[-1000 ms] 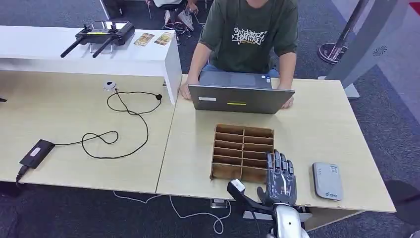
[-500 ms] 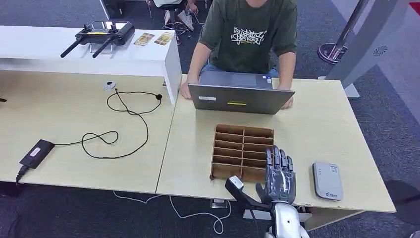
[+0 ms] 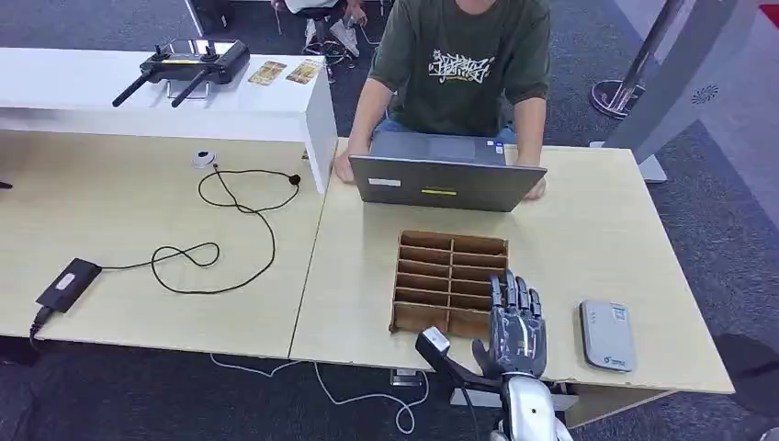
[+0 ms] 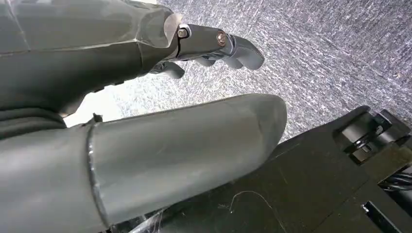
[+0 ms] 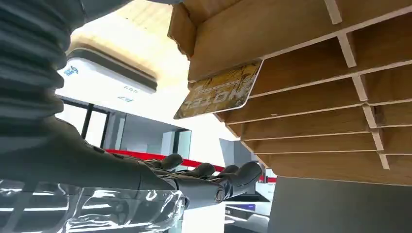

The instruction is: Pass the card to the sensor for recognition and then transmit it.

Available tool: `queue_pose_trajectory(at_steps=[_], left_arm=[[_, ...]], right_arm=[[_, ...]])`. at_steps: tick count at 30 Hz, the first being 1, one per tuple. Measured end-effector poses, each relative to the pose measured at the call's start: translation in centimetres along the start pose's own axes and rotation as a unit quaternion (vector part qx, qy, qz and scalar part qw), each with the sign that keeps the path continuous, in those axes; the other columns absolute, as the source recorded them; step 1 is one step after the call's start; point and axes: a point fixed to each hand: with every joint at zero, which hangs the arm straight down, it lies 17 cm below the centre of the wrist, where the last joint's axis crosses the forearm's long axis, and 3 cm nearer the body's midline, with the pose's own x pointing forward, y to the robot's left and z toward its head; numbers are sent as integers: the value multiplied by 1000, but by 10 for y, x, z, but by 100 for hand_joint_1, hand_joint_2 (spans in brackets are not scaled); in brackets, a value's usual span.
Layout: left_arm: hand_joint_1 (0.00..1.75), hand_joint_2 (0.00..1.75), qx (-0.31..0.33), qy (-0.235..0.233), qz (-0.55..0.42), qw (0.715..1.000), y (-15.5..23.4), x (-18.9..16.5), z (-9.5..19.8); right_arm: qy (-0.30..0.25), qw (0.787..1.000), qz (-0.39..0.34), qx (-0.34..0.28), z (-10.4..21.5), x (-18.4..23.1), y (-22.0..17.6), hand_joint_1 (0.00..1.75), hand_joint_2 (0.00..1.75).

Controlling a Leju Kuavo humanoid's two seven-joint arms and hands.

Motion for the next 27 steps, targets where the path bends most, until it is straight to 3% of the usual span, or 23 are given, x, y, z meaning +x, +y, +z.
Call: queue_pose_trajectory(at_steps=[9,10,11,12,13,27], left_arm=[[0,0,0,0,0,1000,0,0,0],[0,0,-1,0,0,1000,0,0,0],[0,0,-1,0,0,1000,0,0,0],[0,0,-1,0,0,1000,0,0,0],[0,0,-1,0,0,1000,-1,0,0],[0,0,-3,0,-1,1000,-1,0,0]], right_arm=[[0,1000,0,1,0,0,0,0,175],[-1,1000,0,1,0,0,0,51,175],[-2,1000,0,1,0,0,1,162,175],[-3,1000,0,1,0,1,1,162,175],[-4,1000,1,1,0,1,1,175,175],[-9,1000,1,3,0,3,1,175,175]])
